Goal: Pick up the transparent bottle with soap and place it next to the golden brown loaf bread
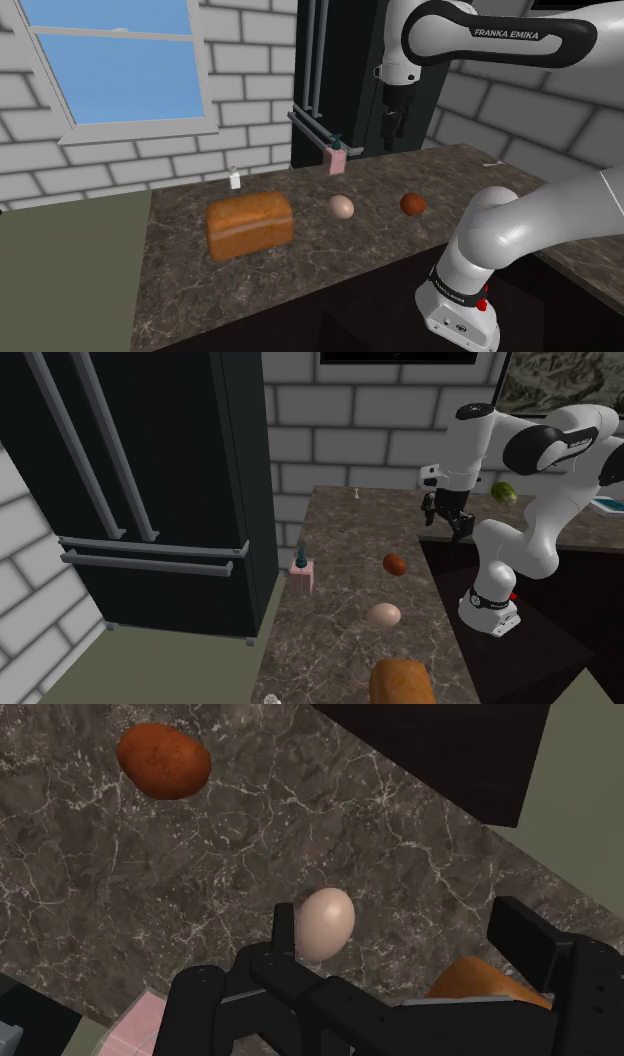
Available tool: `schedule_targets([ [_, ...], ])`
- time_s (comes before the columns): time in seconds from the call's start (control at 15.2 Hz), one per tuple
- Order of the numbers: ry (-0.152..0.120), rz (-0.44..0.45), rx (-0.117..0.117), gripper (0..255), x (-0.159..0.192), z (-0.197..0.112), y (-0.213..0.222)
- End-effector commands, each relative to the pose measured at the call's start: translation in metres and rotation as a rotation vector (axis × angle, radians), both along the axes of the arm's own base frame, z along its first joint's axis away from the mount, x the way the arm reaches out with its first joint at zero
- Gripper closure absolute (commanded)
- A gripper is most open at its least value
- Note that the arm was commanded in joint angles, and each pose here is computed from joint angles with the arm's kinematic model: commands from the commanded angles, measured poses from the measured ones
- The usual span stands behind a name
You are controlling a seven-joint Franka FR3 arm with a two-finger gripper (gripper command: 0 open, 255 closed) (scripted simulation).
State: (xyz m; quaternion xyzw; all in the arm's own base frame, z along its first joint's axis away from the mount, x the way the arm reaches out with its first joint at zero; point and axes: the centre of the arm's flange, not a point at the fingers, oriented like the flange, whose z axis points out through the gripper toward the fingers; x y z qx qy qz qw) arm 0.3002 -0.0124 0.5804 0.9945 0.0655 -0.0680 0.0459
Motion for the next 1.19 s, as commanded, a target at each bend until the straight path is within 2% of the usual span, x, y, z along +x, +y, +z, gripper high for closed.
schedule_targets([
  [0.0, 0.0, 0.0, 0.0, 0, 0.0, 0.0, 0.0],
  [1.12, -0.054, 0.215, 0.031, 0, 0.14, -0.073, -0.149],
])
